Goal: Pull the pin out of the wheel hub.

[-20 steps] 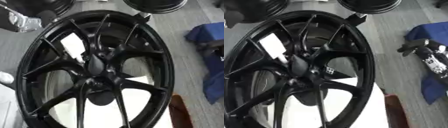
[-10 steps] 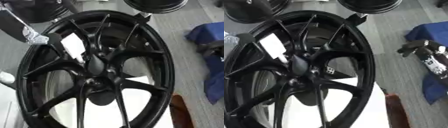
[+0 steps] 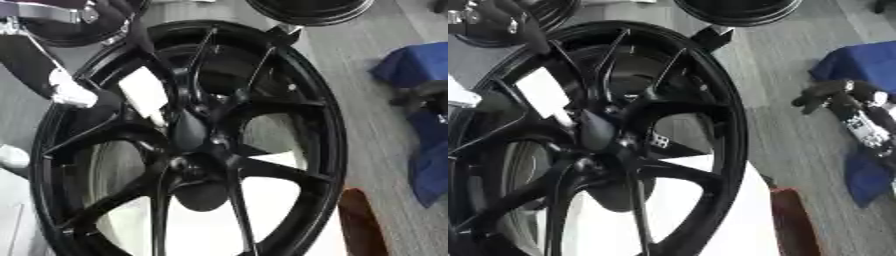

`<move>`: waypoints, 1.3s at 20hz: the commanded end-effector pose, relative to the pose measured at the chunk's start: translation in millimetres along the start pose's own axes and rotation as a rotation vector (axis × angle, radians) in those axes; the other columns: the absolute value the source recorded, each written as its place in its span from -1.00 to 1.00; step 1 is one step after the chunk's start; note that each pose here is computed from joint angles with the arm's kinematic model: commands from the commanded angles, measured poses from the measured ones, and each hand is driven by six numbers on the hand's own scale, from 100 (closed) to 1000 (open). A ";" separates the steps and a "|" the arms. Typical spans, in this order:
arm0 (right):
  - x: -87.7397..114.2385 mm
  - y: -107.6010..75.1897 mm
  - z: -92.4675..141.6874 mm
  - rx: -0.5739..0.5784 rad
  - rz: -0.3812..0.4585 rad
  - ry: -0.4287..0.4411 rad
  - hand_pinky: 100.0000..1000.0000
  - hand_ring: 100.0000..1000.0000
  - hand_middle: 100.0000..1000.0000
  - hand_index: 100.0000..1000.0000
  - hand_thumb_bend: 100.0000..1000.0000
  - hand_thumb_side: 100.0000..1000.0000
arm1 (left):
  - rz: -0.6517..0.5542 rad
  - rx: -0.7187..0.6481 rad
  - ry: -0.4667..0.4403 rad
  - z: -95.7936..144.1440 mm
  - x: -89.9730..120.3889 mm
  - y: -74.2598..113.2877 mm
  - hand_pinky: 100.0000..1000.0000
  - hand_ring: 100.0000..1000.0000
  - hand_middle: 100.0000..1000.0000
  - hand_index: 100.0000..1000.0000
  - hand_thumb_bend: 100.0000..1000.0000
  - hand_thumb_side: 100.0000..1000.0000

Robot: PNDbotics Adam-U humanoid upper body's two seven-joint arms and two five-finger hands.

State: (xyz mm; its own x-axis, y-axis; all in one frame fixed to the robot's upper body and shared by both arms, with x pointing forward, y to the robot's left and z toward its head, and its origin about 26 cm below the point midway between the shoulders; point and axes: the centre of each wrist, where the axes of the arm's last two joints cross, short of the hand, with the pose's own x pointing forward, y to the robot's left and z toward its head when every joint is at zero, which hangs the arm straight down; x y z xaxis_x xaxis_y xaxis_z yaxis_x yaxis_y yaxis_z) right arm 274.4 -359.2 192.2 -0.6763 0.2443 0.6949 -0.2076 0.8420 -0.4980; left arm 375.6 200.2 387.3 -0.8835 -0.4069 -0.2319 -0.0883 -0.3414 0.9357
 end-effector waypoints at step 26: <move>8.8 -5.8 2.1 0.031 0.067 0.025 0.88 0.41 -0.03 0.40 -1.00 0.31 | -0.141 -0.090 -0.081 0.3 -10.5 32.3 0.77 0.72 0.56 0.68 -0.18 -0.25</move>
State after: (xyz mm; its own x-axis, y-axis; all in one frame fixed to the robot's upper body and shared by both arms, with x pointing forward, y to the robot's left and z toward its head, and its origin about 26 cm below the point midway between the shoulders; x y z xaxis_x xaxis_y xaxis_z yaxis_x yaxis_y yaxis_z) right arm 272.2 -361.0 188.9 -0.6547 0.2799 0.7021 -0.2043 0.8288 -0.5209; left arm 391.1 183.1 403.8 -0.8916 -0.3972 -0.2175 -0.0945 -0.3064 0.9472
